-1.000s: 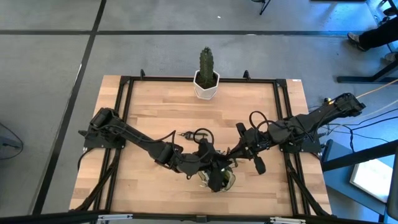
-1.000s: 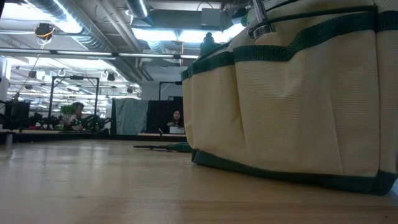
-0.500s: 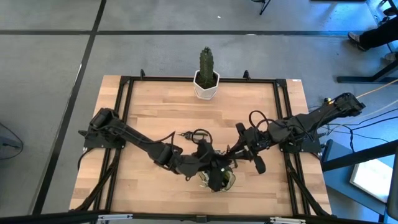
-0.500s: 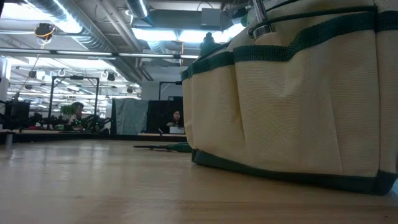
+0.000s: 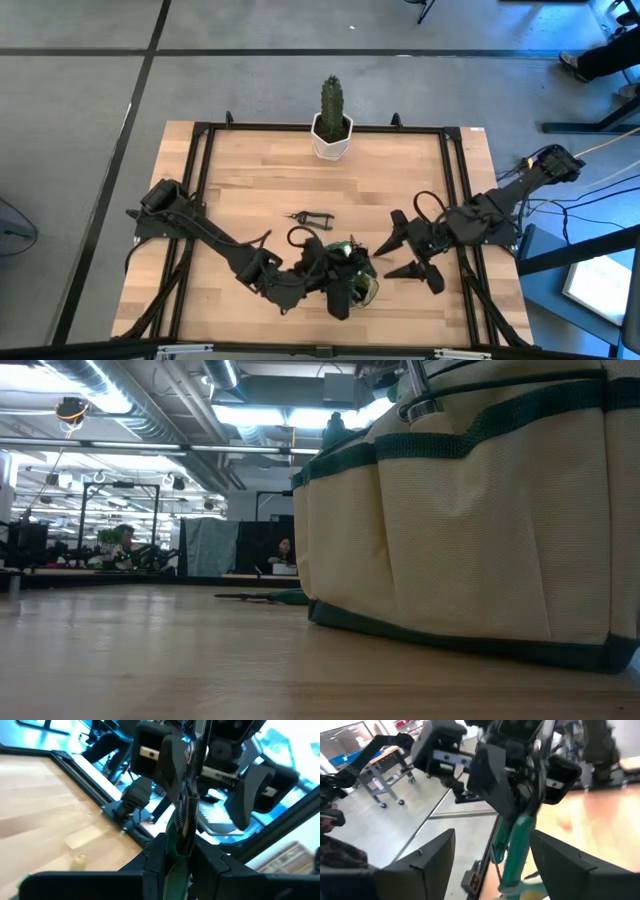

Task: Pick & Place Garden tools in Gardening bag
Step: Put the shear scissors into the gardening bag

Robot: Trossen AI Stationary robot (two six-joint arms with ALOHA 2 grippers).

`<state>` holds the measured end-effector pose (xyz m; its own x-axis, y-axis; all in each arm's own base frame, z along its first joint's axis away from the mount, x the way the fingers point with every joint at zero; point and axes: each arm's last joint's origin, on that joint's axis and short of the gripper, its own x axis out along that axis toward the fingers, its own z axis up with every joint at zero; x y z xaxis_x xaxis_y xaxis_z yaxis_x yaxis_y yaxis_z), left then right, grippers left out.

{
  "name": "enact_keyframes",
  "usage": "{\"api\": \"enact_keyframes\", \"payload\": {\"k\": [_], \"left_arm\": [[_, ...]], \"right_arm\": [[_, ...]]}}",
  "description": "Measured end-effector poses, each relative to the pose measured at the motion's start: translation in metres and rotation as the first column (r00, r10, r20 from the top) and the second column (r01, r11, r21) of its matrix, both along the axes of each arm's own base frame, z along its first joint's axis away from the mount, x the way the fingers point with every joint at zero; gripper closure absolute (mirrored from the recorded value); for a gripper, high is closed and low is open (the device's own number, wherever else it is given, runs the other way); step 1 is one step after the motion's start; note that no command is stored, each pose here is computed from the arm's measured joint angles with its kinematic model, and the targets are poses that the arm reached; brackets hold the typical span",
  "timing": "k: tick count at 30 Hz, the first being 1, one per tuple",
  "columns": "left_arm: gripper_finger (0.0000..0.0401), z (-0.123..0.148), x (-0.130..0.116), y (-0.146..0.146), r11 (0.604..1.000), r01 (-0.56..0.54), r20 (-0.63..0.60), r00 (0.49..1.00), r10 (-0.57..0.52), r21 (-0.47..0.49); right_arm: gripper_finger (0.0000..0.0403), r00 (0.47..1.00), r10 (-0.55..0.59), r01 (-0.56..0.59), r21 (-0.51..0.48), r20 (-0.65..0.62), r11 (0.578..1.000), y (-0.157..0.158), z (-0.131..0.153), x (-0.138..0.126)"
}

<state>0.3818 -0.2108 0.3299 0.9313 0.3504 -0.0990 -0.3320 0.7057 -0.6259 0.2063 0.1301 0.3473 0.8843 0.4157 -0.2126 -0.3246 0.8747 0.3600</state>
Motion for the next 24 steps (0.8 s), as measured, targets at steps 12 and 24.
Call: {"api": "enact_keyframes", "payload": {"k": [12,24], "left_arm": [[0.0343,-0.008,0.049,-0.047,0.995,0.093,-0.090,0.992,-0.091,0.020],[0.0343,-0.007,0.003,-0.092,0.998,0.048,-0.193,0.980,-0.040,0.034]], "right_arm": [[0.0193,0.974,0.044,-0.017,0.123,-0.222,0.992,0.031,-0.014,-0.027],[0.0395,0.834,0.044,0.007,0.091,-0.550,0.996,0.104,-0.084,-0.039]]}}
